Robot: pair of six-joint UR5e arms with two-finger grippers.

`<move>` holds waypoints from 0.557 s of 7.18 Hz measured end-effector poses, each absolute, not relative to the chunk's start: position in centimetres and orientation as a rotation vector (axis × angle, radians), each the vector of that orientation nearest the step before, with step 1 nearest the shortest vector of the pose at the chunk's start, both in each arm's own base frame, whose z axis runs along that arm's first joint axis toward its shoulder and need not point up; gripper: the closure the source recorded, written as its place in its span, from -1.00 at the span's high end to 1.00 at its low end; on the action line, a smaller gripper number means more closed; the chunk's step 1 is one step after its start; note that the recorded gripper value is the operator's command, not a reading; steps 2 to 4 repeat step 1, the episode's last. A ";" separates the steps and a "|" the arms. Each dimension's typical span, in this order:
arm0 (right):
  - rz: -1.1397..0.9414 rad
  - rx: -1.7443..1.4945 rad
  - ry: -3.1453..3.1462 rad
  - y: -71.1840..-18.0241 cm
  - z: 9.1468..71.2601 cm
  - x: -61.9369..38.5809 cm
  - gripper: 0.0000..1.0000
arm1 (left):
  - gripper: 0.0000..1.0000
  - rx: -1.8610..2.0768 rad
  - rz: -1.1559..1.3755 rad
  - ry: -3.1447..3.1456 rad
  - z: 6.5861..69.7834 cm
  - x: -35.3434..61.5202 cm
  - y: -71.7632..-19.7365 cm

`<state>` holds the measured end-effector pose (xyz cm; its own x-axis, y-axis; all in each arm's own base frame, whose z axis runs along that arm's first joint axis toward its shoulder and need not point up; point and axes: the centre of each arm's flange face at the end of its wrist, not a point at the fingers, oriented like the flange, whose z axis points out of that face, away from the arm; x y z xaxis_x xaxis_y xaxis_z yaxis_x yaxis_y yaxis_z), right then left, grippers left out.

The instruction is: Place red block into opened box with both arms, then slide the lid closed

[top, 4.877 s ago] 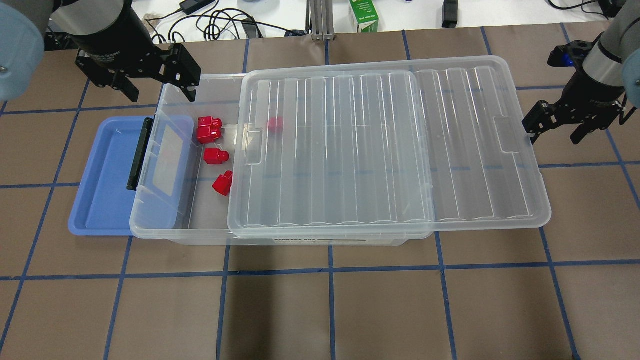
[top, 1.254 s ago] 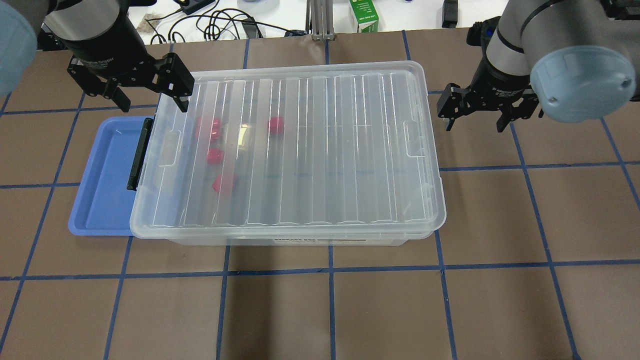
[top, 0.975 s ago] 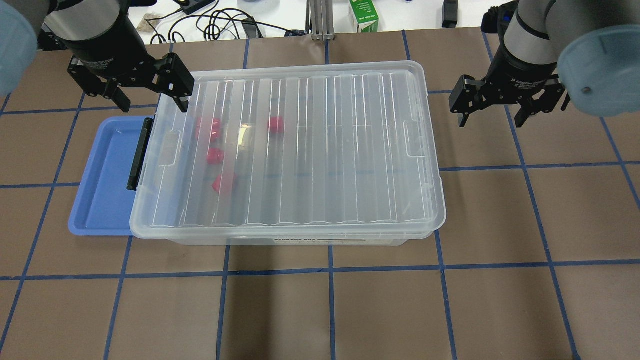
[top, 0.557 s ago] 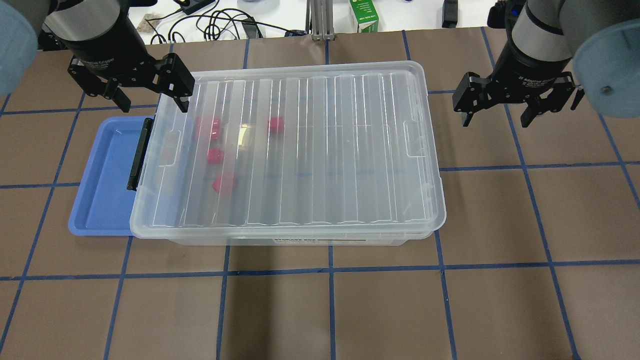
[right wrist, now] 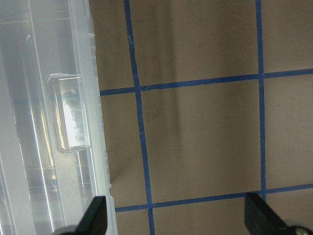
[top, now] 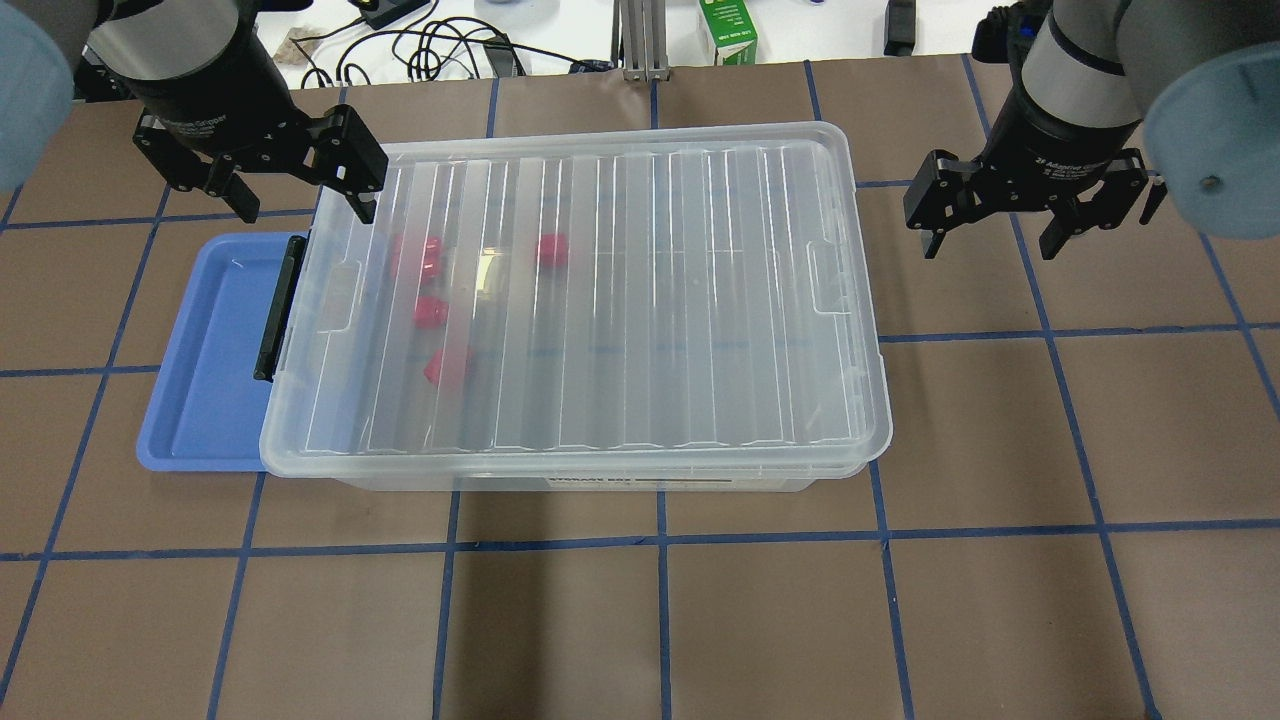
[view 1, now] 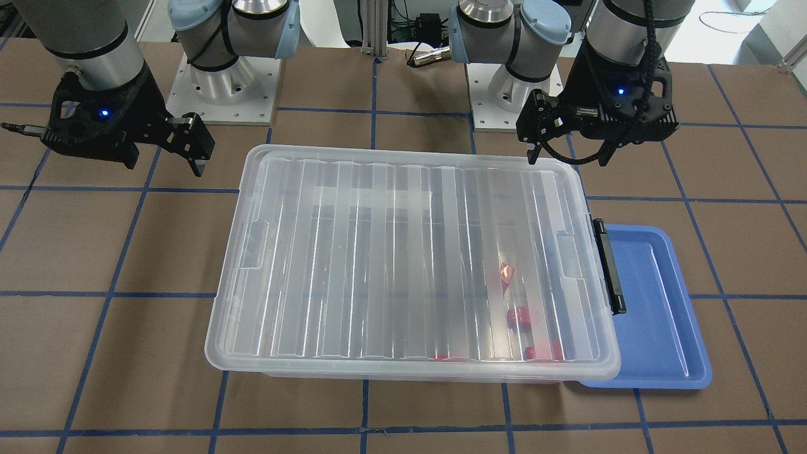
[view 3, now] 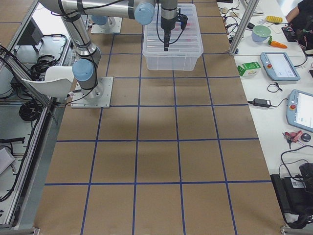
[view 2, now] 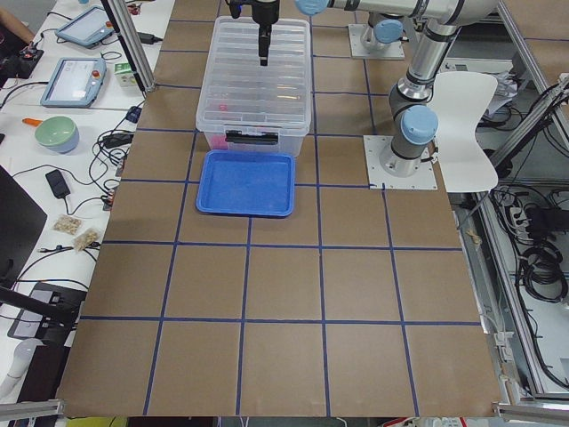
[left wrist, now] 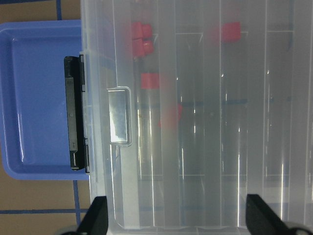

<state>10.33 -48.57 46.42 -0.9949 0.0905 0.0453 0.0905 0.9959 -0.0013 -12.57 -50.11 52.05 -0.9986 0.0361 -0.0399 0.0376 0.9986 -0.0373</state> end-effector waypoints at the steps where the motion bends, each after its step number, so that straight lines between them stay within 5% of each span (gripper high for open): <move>1: -0.009 -0.140 -3.102 -48.4 46.4 10.4 1.00 | 1.00 0.057 -0.059 3.102 52.1 -12.6 -50.1; 4: -0.009 -0.140 -3.102 -48.4 46.4 10.4 1.00 | 1.00 0.057 -0.059 3.102 52.1 -12.6 -50.1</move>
